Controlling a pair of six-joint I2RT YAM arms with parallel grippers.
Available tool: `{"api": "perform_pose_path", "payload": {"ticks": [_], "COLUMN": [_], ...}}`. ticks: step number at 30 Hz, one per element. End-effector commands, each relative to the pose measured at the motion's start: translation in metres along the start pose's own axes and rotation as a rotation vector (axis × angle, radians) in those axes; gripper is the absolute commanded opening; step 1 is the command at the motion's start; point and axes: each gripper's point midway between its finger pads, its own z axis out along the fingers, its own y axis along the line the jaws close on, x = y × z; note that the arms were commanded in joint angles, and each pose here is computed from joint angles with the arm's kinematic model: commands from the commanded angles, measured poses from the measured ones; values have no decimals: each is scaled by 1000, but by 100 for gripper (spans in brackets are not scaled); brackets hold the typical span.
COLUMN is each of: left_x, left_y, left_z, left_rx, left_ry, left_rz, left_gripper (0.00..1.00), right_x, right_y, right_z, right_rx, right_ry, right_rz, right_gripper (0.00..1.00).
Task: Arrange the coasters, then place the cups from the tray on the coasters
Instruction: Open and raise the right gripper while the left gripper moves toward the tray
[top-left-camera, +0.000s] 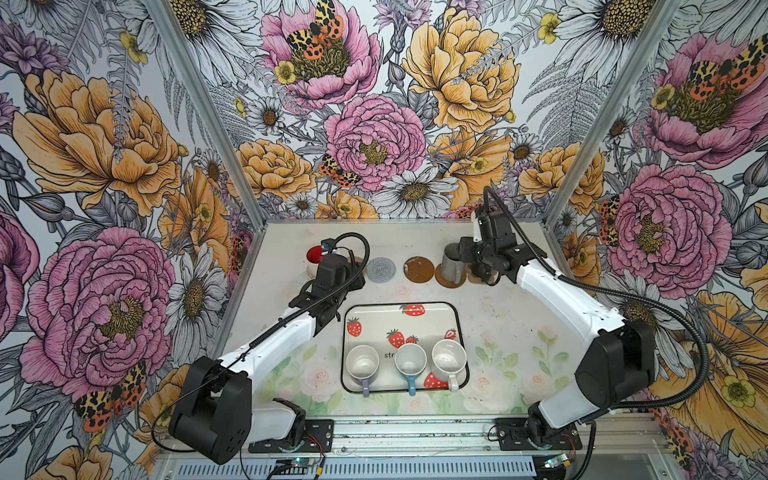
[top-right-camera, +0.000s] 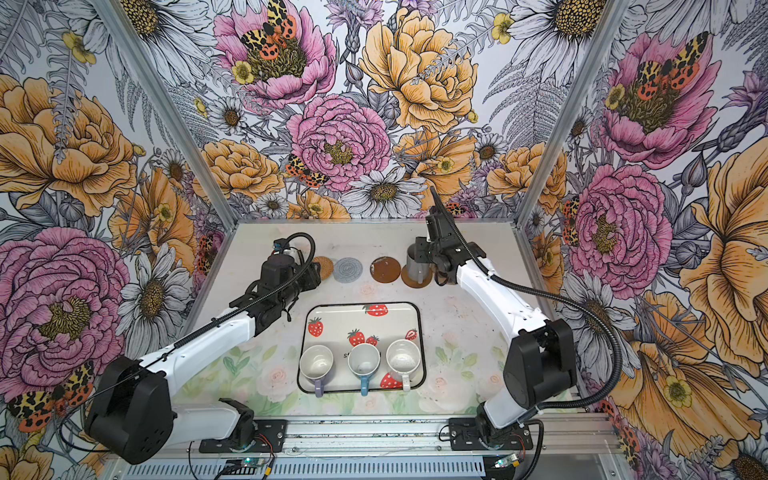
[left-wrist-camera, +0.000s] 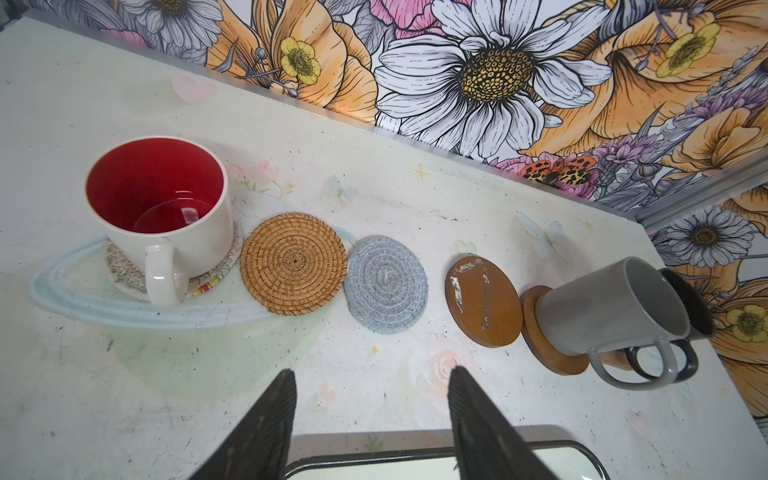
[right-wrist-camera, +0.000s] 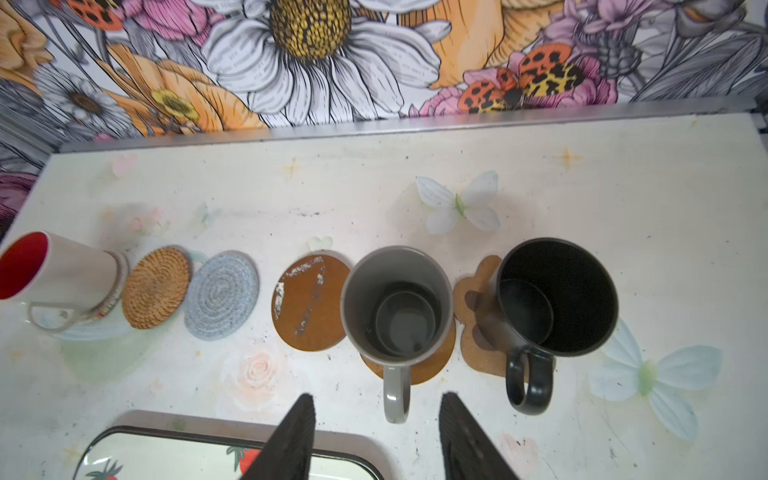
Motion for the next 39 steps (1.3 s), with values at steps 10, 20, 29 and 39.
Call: {"api": "perform_pose_path", "payload": {"ticks": [10, 20, 29, 39], "left_x": [-29, -36, -20, 20], "left_y": [-44, -57, -38, -33], "left_z": [-36, -87, -127, -159], "left_rx": [71, 39, 49, 125], "left_ry": [-63, -55, -1, 208], "left_rz": [45, 134, 115, 213], "left_gripper": [60, 60, 60, 60], "right_x": [-32, -7, -2, 2], "right_y": [58, 83, 85, 75], "right_z": [-58, -53, -56, -63], "right_rx": [-287, -399, -424, -395], "right_ry": [-325, -293, -289, -313], "right_rz": [238, 253, 249, 239], "right_gripper": [51, 51, 49, 49]}}
